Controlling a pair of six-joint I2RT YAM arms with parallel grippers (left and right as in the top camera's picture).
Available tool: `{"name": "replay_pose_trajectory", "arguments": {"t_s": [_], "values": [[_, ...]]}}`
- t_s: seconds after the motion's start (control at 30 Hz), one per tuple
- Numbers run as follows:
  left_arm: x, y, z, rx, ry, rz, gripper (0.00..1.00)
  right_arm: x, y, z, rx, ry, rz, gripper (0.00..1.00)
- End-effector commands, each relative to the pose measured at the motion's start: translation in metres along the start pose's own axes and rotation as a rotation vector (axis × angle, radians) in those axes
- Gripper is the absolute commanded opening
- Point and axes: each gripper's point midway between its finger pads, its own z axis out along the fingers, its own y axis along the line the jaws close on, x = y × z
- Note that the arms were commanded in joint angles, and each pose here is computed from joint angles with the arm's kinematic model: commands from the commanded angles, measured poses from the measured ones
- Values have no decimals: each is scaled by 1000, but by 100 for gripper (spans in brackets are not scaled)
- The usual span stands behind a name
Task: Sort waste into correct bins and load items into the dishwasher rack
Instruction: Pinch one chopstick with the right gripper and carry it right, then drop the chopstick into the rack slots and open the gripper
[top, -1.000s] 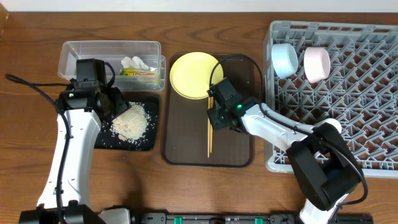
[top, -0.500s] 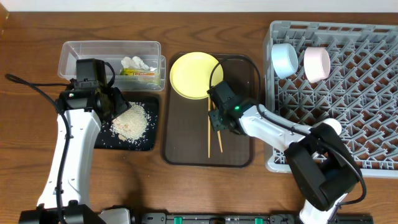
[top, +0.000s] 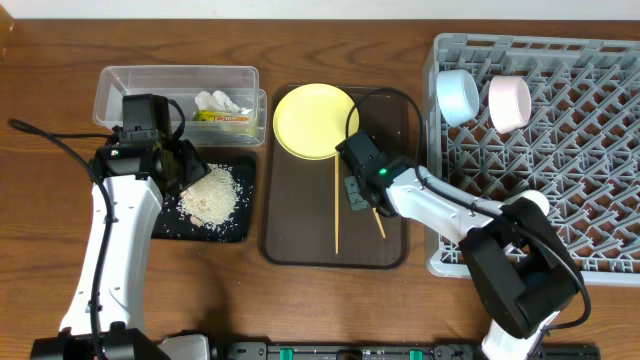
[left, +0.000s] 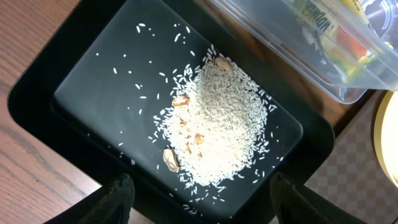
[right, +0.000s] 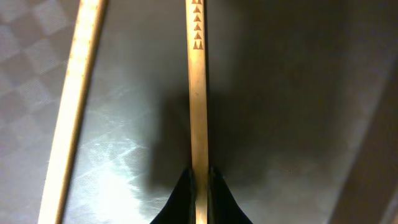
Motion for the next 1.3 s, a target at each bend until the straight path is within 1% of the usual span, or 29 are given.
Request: {"name": "replay_pose_trajectory", "arguments": {"t_s": [0.0,0.23,0.43,0.8,0.97,1.1,1.27], "values": [[0,2,2,-3,1,-13,73,12,-13,8,38,48,16,1],[1,2,2,-3,1,-13,73,15,-11,7,22,61,15,1],[1,2,2,-3,1,-13,73,16,-1,4,-44,76,22,1],[1,2,2,-4,1,-13,73,-2,-12,-18,-61,13,40,1],[1,2,2,-4,1,-13,73,-16,-26,-39,-62,-42,52,1],[1,2,2,-4,1,-13,73,-31,-42,-64,-66,-110,79,1],[1,2,2,-4,1,-13,73,-45,-78,-108,-52,-202,158,1]]}}
